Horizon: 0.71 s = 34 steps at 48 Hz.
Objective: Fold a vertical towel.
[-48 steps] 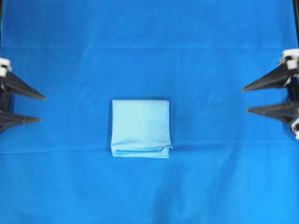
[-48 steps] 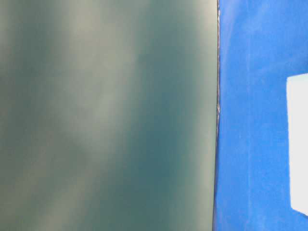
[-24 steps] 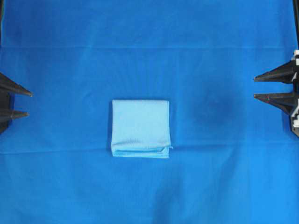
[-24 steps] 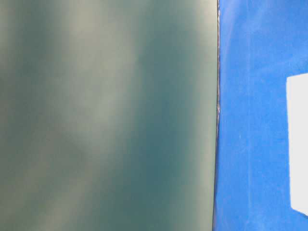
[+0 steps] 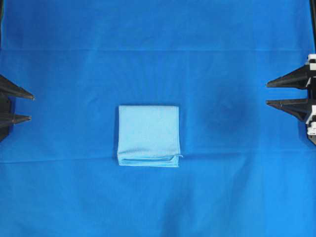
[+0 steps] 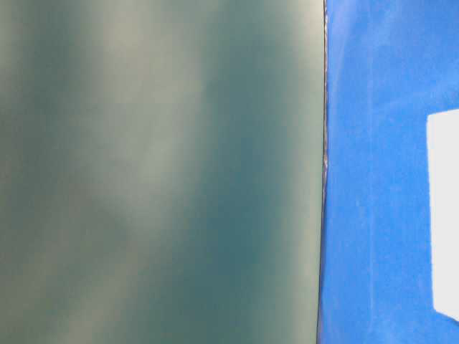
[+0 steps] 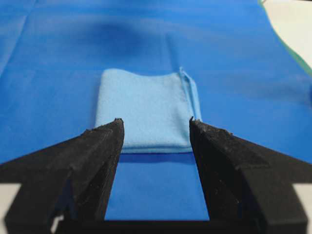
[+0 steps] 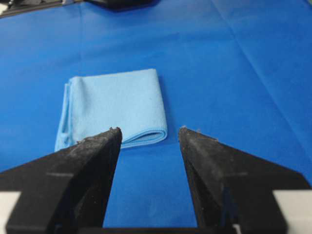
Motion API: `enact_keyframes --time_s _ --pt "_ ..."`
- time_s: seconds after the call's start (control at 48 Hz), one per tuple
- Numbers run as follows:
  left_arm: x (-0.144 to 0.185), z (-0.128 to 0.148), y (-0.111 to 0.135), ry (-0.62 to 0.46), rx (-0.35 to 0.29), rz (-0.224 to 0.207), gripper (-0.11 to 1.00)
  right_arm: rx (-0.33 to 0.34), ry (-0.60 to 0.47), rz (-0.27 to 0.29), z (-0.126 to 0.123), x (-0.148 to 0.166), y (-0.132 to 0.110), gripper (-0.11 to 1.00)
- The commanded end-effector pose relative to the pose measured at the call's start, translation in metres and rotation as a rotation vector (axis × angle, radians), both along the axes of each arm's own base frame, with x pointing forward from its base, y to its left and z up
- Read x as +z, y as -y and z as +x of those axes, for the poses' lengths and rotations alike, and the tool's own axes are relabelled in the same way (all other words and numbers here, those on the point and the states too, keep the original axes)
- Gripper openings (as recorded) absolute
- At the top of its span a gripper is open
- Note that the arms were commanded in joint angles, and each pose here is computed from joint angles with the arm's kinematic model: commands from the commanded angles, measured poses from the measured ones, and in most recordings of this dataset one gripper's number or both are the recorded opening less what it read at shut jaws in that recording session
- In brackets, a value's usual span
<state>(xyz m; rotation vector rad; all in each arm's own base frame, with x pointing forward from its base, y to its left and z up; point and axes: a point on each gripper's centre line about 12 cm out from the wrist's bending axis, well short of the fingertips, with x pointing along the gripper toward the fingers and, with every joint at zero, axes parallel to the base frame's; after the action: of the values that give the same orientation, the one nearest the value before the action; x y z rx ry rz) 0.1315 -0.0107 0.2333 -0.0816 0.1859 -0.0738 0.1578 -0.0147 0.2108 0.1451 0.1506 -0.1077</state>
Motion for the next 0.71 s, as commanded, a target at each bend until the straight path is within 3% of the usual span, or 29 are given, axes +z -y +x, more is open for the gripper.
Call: enact_keyframes --time_s 0.0,0.688 --pt "0.0043 0.001 -0.0006 0.006 0.005 0.0 0.53 -0.001 0.016 0.002 0.0023 0.0069 0.0003 0.56" --pt "0.0036 0.0009 -0.0006 0.0 0.005 0.0 0.53 0.0 0.011 0.002 0.0022 0.0063 0.0002 0.56"
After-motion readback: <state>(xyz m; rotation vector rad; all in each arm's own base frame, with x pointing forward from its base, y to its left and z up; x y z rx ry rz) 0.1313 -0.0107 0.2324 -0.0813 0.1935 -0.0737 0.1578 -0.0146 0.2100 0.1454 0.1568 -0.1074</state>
